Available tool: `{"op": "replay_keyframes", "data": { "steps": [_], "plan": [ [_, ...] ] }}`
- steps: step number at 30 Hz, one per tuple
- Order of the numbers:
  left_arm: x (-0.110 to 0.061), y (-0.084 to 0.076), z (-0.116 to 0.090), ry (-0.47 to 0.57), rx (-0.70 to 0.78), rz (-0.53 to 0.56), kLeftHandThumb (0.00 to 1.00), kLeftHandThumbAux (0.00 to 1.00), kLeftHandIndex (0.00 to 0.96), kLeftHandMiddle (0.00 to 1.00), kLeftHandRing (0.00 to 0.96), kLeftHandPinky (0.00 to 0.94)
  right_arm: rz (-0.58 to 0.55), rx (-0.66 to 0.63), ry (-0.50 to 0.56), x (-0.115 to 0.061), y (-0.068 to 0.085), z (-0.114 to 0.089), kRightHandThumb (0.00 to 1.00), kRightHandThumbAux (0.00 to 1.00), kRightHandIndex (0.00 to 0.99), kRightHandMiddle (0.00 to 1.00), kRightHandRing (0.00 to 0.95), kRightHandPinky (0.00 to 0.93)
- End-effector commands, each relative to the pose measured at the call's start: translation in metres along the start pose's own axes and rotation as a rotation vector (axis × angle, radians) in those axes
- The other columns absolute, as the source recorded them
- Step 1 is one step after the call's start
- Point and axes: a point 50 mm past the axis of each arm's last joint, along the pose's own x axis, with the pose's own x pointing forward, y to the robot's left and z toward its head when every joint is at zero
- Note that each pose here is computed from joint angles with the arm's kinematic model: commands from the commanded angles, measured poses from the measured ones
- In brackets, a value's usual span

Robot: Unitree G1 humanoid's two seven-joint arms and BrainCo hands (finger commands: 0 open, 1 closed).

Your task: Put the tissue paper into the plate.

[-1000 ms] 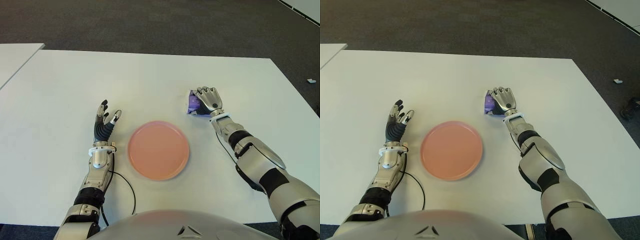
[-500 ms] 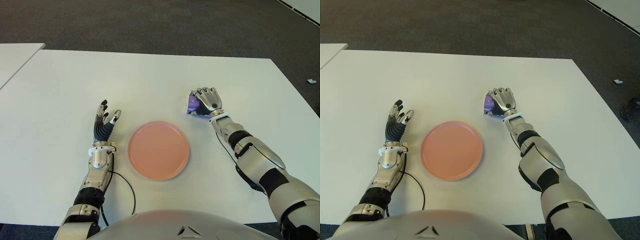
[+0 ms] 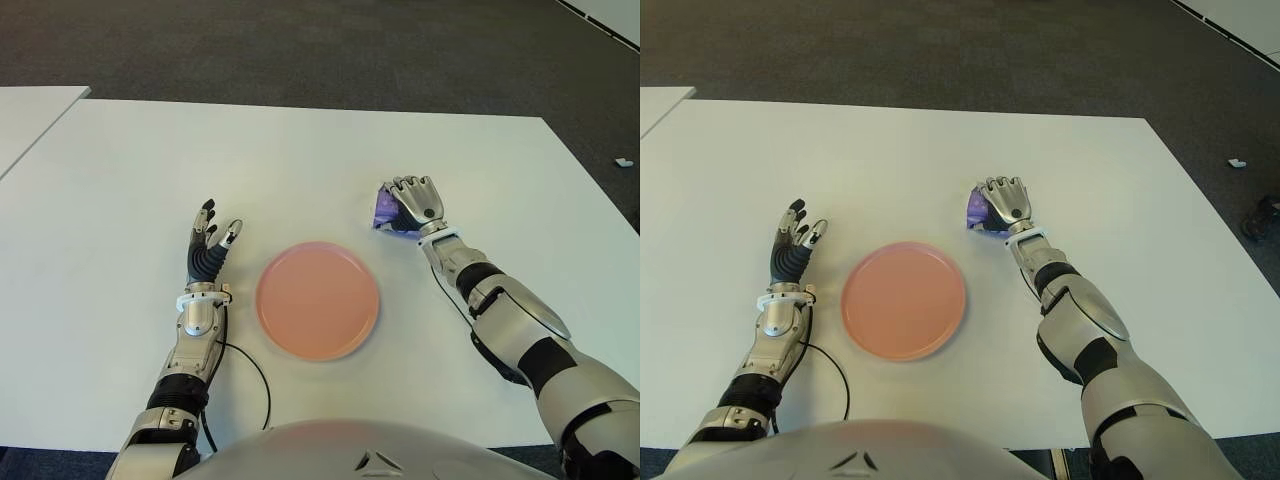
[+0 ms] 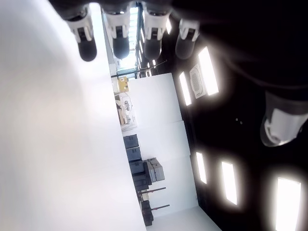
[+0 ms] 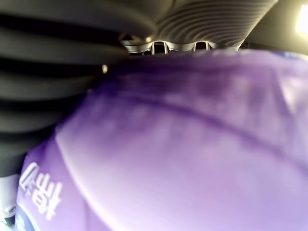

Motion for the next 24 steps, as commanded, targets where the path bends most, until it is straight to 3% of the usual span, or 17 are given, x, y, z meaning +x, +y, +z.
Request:
{"op": "replay_keyframes", "data": {
  "steps": [1,8,17,21,24],
  "plan": [
    [-0.021,0.005,-0.028,0.150,0.036,-0.017,0.036,0.445,0.000,0.000,0.000,0.000,0.238,0.100,-0.077,-0.050,0.047,0.034,0.747,0.708,0.440,0.872,0.871,0.881],
    [-0.020,0.005,-0.028,0.154,0.034,-0.014,0.034,0.422,0.000,0.000,0.000,0.000,0.100,0.153,-0.039,-0.028,0.026,0.022,0.747,0.708,0.439,0.872,0.867,0.867],
    [-0.019,0.003,-0.027,0.153,0.030,-0.017,0.035,0.402,0.000,0.000,0.000,0.000,0.036,0.219,0.020,-0.018,0.016,0.016,0.748,0.708,0.440,0.874,0.862,0.840],
    [-0.019,0.003,-0.027,0.147,0.025,-0.020,0.038,0.405,0.000,0.000,0.000,0.000,-0.092,0.291,0.043,0.008,-0.011,0.008,0.748,0.708,0.439,0.867,0.854,0.817],
    [-0.020,0.003,-0.027,0.145,0.031,-0.021,0.037,0.414,0.000,0.000,0.000,0.000,-0.168,0.341,0.048,0.017,-0.025,0.003,0.748,0.709,0.439,0.862,0.848,0.803]
  ]
}}
